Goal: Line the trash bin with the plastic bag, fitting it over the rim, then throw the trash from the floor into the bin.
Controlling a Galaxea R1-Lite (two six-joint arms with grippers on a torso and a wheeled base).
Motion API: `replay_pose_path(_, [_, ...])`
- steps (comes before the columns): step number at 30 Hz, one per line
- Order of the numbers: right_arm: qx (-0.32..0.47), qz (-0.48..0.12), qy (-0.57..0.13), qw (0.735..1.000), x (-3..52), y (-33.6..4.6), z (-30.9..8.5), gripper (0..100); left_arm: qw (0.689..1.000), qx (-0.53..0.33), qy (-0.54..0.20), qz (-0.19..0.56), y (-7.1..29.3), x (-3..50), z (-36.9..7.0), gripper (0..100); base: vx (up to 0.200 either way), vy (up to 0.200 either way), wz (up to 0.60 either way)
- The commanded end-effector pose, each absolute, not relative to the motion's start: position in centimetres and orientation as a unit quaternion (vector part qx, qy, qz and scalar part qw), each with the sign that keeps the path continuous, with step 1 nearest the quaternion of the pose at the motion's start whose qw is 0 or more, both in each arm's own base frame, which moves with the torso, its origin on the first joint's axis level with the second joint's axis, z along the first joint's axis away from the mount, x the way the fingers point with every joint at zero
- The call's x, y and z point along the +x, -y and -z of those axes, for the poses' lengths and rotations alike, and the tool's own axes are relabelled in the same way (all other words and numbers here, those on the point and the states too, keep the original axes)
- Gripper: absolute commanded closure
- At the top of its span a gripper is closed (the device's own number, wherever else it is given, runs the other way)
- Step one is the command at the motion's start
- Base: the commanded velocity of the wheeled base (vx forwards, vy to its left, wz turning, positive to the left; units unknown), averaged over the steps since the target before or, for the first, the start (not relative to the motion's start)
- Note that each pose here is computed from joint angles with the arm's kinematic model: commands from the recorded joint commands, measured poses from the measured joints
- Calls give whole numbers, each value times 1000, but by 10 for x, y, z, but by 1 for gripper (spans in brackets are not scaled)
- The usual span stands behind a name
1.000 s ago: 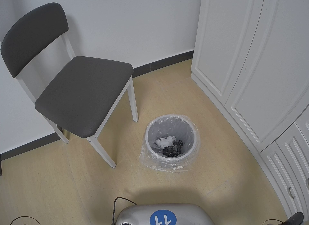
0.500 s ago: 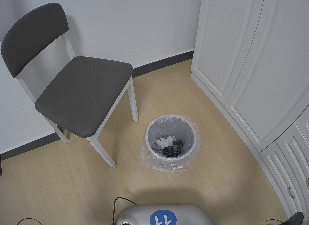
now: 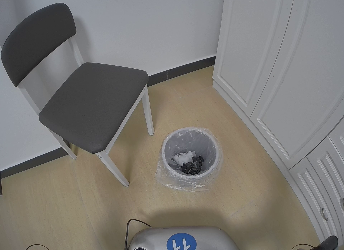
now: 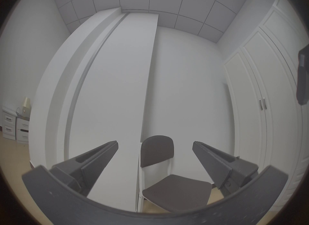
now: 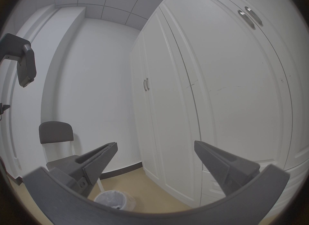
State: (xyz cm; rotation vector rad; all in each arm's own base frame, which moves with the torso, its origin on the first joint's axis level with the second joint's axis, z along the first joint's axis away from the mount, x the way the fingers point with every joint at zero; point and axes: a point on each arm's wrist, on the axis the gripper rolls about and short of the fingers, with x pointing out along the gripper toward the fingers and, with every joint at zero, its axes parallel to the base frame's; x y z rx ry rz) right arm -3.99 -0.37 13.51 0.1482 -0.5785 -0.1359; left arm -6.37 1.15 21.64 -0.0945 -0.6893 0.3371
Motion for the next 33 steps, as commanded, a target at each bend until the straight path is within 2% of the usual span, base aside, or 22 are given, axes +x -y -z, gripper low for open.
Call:
replay_pose_path(1, [72, 70, 282, 954, -39, 4, -130, 0, 922, -46, 343, -175, -10, -73, -192, 0, 0, 0, 0])
replay_pose_path(4, [72, 70, 281, 955, -39, 4, -130, 0, 926, -41, 331, -177, -9, -69, -182, 0, 0, 0, 0])
replay_pose_path(13, [79, 89, 281, 952, -39, 5, -130, 0, 958, -14, 224, -178, -9, -35, -122, 0, 0, 0, 0])
replay_pose_path(18, [76, 90, 280, 953, -39, 5, -130, 0, 969, -11, 174, -175, -8, -31, -112, 0, 0, 0, 0])
replay_pose_path(22, [71, 96, 279, 953, -39, 5, -130, 0, 979, -6, 103, -174, -8, -26, -97, 0, 0, 0, 0])
replay_pose_path(25, [72, 115, 262, 955, -37, 6, -126, 0, 982, -1, 74, -175, -8, -25, -91, 0, 0, 0, 0])
replay_pose_path(28, [68, 168, 227, 957, -35, 8, -120, 0, 984, 3, 39, -176, -8, -24, -84, 0, 0, 0, 0])
replay_pose_path(33, [62, 191, 212, 956, -34, 9, -118, 0, 984, -23, 38, -172, -8, -24, -83, 0, 0, 0, 0])
